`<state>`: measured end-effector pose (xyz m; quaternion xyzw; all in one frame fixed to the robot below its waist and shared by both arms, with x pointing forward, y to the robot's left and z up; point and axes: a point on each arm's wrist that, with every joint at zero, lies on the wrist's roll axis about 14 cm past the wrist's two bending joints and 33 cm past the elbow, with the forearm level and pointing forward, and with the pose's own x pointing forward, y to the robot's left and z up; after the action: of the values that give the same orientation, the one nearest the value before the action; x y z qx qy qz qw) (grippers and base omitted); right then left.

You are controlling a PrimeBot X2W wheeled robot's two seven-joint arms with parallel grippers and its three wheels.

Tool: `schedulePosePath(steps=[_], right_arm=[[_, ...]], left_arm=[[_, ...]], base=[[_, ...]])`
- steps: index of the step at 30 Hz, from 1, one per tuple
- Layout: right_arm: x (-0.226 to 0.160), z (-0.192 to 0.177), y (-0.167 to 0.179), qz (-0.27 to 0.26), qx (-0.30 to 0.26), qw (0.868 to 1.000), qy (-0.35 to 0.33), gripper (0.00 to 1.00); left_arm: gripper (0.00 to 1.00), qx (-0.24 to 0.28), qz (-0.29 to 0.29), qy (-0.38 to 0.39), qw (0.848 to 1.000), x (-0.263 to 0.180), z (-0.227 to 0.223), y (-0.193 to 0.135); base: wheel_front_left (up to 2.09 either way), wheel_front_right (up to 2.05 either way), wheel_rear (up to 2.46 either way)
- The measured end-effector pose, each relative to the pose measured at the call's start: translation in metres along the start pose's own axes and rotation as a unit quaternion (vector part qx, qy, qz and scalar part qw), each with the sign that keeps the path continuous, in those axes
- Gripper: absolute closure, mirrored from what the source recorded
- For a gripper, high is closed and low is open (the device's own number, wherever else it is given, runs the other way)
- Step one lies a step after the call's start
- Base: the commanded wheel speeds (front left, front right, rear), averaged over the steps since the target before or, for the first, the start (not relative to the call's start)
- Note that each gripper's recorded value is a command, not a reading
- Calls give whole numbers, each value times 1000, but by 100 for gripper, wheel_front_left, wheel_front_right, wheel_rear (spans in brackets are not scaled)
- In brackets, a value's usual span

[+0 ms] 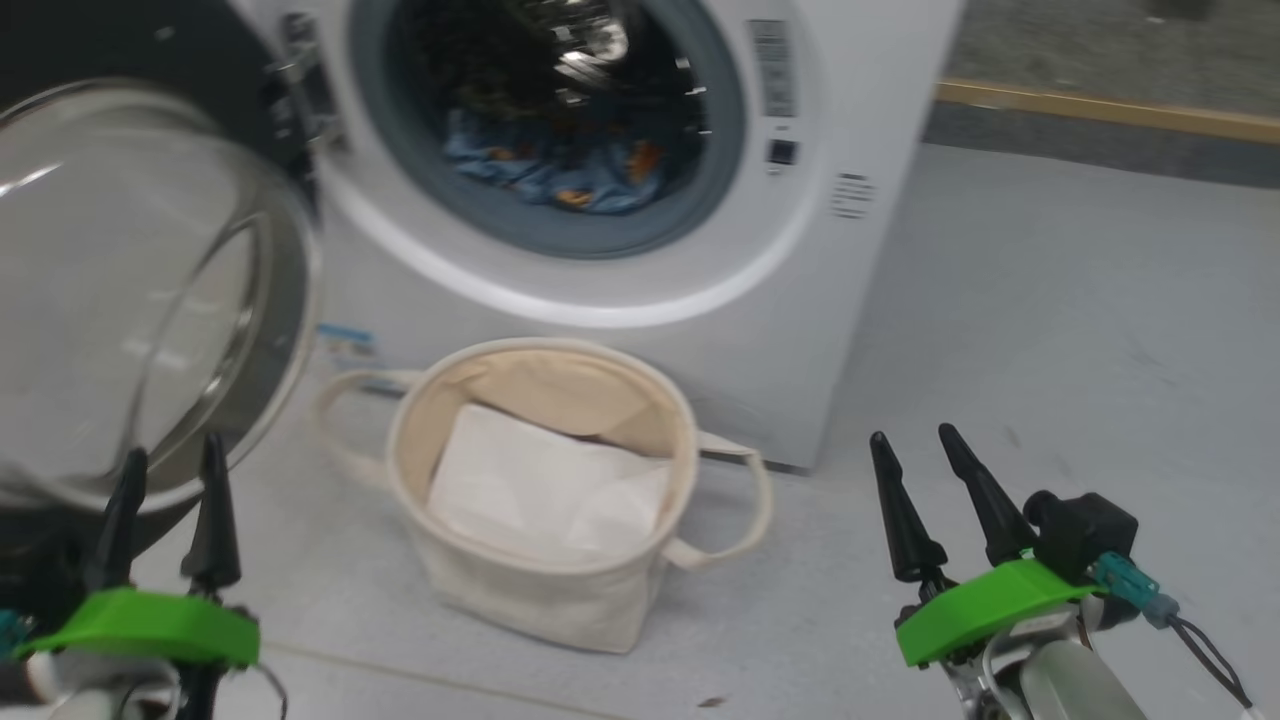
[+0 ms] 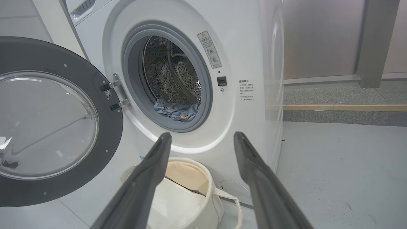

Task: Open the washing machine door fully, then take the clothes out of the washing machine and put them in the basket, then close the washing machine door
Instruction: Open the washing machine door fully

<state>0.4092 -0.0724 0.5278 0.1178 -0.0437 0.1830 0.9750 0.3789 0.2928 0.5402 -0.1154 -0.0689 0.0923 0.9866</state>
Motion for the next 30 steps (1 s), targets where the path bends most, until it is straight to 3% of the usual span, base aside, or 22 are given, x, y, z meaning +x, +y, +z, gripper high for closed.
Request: schedulePosePath(steps=[6,7,14,20,30], right_arm=[[-20,11,-26,-43,-3,999,-13,0],[-28,14,-36,-61,-3,998,-18,0],[-49,24,-60,-104,-8,994,-29,0],[-58,31,-69,-120,-12,992,-40,0],[-63,36,-71,-123,-16,991,-46,0]], left_arm=[[0,2,-62,29,998,3,-12,-30],[0,0,-93,44,995,7,-17,-49],[0,-21,-140,76,987,17,-30,-84],[0,-45,-146,79,985,19,-29,-92],[0,-5,-160,103,982,7,-41,-90]], base=[[0,0,0],[0,0,0],[0,0,0],[0,0,0],[0,0,0]])
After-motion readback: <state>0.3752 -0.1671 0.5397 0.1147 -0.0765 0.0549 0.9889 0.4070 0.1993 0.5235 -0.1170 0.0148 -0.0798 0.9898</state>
